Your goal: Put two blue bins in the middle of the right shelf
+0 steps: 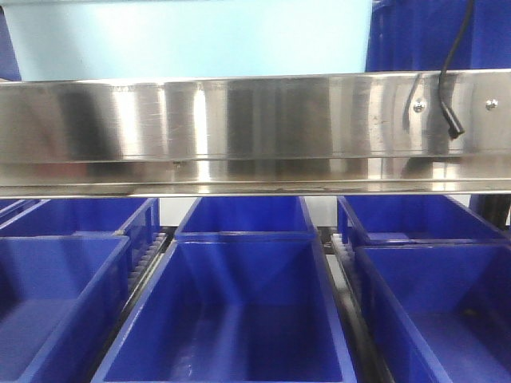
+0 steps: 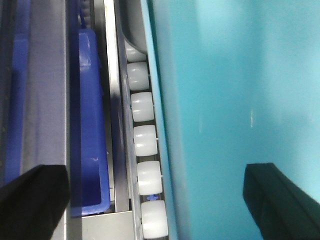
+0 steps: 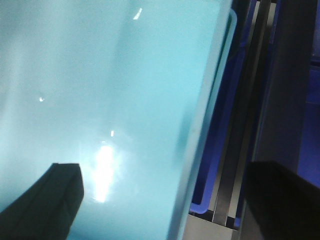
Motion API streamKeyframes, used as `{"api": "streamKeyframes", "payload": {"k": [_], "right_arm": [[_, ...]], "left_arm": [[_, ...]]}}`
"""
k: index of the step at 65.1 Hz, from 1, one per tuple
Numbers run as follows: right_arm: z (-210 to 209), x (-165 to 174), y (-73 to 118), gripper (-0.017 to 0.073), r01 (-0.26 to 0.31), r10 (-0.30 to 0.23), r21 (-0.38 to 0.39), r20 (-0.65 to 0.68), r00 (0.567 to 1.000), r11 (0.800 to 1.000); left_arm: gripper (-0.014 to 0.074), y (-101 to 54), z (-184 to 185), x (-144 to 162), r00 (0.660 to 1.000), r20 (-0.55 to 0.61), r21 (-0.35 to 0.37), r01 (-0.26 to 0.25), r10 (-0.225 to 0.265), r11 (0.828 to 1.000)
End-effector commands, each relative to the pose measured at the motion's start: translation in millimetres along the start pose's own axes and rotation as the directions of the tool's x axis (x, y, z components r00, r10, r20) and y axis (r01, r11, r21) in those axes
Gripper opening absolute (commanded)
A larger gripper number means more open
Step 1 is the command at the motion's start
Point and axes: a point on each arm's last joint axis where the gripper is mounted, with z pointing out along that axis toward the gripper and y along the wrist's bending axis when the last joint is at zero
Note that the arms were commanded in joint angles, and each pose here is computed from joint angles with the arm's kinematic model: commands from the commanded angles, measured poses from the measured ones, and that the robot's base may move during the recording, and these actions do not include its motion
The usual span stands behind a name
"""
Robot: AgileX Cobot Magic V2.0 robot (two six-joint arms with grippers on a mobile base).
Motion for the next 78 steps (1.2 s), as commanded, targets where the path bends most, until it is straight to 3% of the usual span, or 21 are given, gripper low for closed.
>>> {"api": "streamKeyframes", "payload": {"k": [1,15,36,42,47,51,54,60,65,66,78], "right_arm": [[-10.6,0.0,2.6,0.0558,0.013,-0.013,-0.009,0.023,1.0,1.0],[-3.0,0.0,1.4,0.0558,0.009,-0.009,-0.008,0.008,1.0,1.0],[27.5,3.1,1.0,0.0556,0.006,-0.007,-0.008,-0.057,0.998,1.0],[35.0,9.0,2.9,0.0499,0.009,-0.01,-0.008,-0.089,0.996,1.0],[41.1,13.6,1.0,0.0365,0.004,-0.005,-0.003,-0.115,0.993,1.0],[43.6,15.6,0.0,0.0218,0.004,-0.004,0.001,-0.126,0.992,1.0],[45.4,17.0,-1.0,0.0092,0.005,-0.004,0.007,-0.134,0.991,1.0],[46.5,17.9,-1.5,-0.0172,0.005,-0.004,0.01,-0.138,0.99,1.0],[46.5,17.9,-1.7,-0.0153,0.006,-0.004,0.012,-0.138,0.99,1.0],[46.5,17.9,-1.7,-0.0153,0.006,-0.004,0.012,-0.138,0.99,1.0],[46.5,17.9,-1.7,-0.0154,0.006,-0.004,0.012,-0.138,0.99,1.0]], "left_arm": [[0.0608,-1.3,-13.8,-0.3,0.999,0.032,0.0,-0.006,0.006,1.0],[0.0608,-1.0,-9.6,2.2,1.0,0.015,-0.002,-0.007,0.007,1.0],[0.0608,0.0,19.4,20.5,0.995,-0.101,-0.012,-0.011,0.009,1.0],[0.0607,0.0,20.0,21.0,0.995,-0.103,-0.012,-0.011,0.009,1.0],[0.0576,-0.4,20.0,21.0,0.995,-0.104,-0.007,-0.009,0.008,1.0],[0.0509,-1.8,20.0,21.1,0.995,-0.104,0.007,-0.002,0.002,1.0],[0.0411,-1.8,20.0,21.1,0.995,-0.104,0.007,-0.002,0.002,1.0],[0.0151,-3.0,20.0,21.2,0.994,-0.105,0.019,0.005,-0.003,1.0],[-0.0093,-5.1,19.9,21.3,0.994,-0.107,0.042,0.016,-0.011,0.999],[-0.0109,-5.6,19.9,21.3,0.994,-0.107,0.047,0.018,-0.013,0.999],[-0.0111,-9.4,18.0,20.7,0.994,-0.104,0.08,0.031,-0.023,0.996]]}}
